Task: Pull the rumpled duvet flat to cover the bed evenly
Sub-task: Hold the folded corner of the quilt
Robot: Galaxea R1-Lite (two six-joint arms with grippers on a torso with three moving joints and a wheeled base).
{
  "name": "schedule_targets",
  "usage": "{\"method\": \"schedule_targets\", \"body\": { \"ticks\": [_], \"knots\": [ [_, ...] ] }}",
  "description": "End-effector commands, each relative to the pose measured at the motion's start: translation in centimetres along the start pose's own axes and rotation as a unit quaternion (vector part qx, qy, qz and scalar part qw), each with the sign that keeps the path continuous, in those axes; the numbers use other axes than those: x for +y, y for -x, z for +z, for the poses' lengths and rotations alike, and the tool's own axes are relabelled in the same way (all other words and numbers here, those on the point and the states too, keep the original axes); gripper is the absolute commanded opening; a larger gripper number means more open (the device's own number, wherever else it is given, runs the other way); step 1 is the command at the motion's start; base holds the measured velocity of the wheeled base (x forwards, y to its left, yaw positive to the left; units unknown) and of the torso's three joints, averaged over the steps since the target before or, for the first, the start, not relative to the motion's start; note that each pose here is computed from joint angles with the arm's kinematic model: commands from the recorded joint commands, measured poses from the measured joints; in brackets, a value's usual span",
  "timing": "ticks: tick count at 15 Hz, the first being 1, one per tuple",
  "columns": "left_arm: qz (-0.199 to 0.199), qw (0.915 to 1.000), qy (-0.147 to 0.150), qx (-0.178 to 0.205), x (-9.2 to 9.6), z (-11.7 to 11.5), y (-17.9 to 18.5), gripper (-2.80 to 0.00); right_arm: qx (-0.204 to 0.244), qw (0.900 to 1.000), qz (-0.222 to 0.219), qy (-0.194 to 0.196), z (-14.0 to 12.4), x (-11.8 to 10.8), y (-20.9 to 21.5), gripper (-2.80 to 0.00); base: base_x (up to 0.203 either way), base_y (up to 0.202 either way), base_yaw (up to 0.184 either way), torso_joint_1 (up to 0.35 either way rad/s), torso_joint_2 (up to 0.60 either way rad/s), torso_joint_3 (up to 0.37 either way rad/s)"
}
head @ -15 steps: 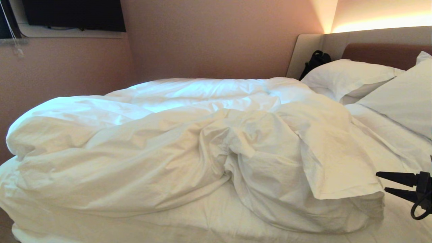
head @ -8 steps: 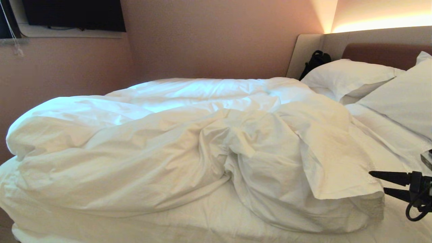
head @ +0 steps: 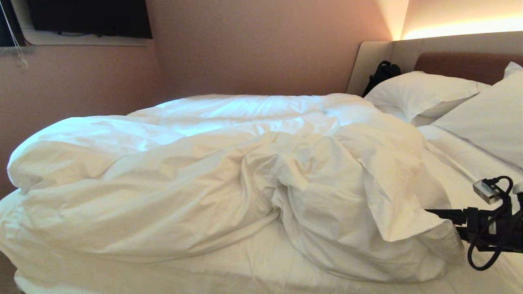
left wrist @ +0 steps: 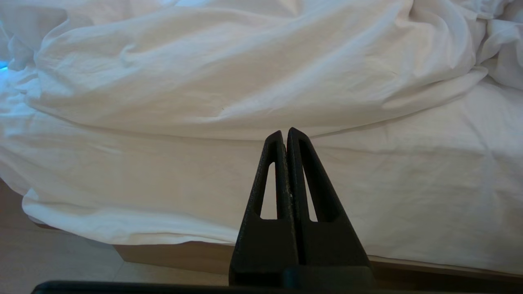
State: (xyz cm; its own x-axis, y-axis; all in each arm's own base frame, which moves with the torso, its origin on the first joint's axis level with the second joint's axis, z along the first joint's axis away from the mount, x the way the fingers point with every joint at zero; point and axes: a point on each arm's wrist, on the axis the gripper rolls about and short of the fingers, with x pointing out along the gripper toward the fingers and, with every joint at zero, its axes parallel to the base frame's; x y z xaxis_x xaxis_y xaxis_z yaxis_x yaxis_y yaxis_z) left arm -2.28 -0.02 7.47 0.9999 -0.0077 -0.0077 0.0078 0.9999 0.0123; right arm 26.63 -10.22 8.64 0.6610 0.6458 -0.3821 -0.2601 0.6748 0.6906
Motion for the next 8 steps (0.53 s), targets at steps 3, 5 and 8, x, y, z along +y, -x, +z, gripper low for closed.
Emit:
{"method": "schedule_targets", "body": {
  "ticks": [3, 5, 8],
  "knots": [
    [0.000, 1.0000, 0.000, 0.000, 0.00, 0.00, 0.00, -2.80, 0.014, 1.000, 0.004, 0.010, -0.07, 0.73, -1.00, 0.00, 0.000, 0.000, 0.000, 0.000, 0.00, 0.000],
    [0.000, 1.0000, 0.000, 0.000, 0.00, 0.00, 0.00, -2.80, 0.015, 1.000, -0.002, 0.011, -0.16, 0.82, -1.10, 0.00, 0.000, 0.000, 0.000, 0.000, 0.00, 0.000],
    [0.000, 1.0000, 0.000, 0.000, 0.00, 0.00, 0.00, -2.80, 0.015, 1.000, -0.002, 0.010, -0.25, 0.96, -1.01, 0.00, 0.000, 0.000, 0.000, 0.000, 0.00, 0.000]
  ]
}}
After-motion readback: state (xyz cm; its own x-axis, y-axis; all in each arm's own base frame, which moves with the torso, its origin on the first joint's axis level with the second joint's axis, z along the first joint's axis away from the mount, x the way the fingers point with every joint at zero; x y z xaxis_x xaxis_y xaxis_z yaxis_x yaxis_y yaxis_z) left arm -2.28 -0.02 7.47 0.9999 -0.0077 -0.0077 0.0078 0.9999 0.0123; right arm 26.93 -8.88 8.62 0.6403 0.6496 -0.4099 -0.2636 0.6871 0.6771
